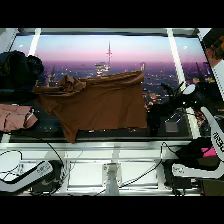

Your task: Fold the clothes and pants, and hang the long-sleeved shirts on hangers.

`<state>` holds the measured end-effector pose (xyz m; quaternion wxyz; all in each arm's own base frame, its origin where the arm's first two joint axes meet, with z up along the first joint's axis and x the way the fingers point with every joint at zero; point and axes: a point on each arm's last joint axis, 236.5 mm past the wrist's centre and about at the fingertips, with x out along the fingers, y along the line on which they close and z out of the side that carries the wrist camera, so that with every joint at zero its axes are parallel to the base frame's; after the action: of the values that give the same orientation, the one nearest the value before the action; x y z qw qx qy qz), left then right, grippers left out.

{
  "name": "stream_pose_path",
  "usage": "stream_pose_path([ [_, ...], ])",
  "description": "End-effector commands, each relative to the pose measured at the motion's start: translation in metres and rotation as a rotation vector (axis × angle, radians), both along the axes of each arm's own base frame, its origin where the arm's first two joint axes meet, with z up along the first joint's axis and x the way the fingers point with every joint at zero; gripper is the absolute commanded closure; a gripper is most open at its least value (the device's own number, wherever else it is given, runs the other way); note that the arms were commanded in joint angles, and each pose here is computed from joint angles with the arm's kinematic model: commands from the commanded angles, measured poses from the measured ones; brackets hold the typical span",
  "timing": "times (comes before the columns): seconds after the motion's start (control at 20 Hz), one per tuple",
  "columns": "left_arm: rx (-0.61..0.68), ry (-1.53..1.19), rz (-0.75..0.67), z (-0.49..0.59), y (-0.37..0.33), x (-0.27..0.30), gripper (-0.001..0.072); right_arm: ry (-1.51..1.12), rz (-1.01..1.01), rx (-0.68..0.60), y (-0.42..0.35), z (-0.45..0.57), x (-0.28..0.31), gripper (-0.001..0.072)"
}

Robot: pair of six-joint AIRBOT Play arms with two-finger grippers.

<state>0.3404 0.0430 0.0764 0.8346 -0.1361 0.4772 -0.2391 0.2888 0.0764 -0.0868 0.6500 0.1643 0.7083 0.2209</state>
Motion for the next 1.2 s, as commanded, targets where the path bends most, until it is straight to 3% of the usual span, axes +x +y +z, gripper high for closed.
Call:
stream_pose_path([
  [0.0, -0.011, -0.002, -0.001, 0.002, -0.001, 0.000, 0.0693, 0.109, -0.041, 0.090, 0.021, -0.015, -0.036, 0.0143],
  [0.5, -0.013, -0.004, -0.001, 0.002, -0.002, 0.000, 0.0693, 0.118, -0.147, 0.117, 0.039, -0.038, -0.045, 0.0169],
  [0.55, -0.013, -0.004, -0.001, 0.002, -0.002, 0.000, 0.0692, 0.108, -0.142, 0.109, 0.042, -0.040, -0.045, 0.0218],
  [0.6, -0.013, -0.004, -0.001, 0.002, -0.002, 0.000, 0.0693, 0.089, -0.141, 0.101, 0.045, -0.042, -0.041, 0.0319],
  [0.75, -0.013, -0.004, -0.001, 0.002, -0.002, 0.000, 0.0693, 0.012, -0.168, 0.118, 0.057, -0.042, -0.021, 0.0350],
  [0.85, -0.012, -0.004, 0.000, 0.002, -0.001, 0.000, 0.0692, -0.034, -0.168, 0.161, 0.064, -0.035, -0.012, 0.0480],
  [0.9, -0.013, -0.004, 0.000, 0.002, -0.001, 0.000, 0.0691, -0.059, -0.172, 0.166, 0.065, -0.032, -0.007, 0.0488],
  [1.05, -0.020, -0.010, 0.001, 0.004, -0.003, 0.001, 0.0692, -0.144, -0.189, 0.144, 0.059, -0.020, 0.008, 0.0701],
  [1.15, -0.075, -0.052, 0.008, 0.016, -0.010, 0.008, 0.0692, -0.234, -0.159, 0.145, 0.059, 0.000, 0.019, 0.0702],
])
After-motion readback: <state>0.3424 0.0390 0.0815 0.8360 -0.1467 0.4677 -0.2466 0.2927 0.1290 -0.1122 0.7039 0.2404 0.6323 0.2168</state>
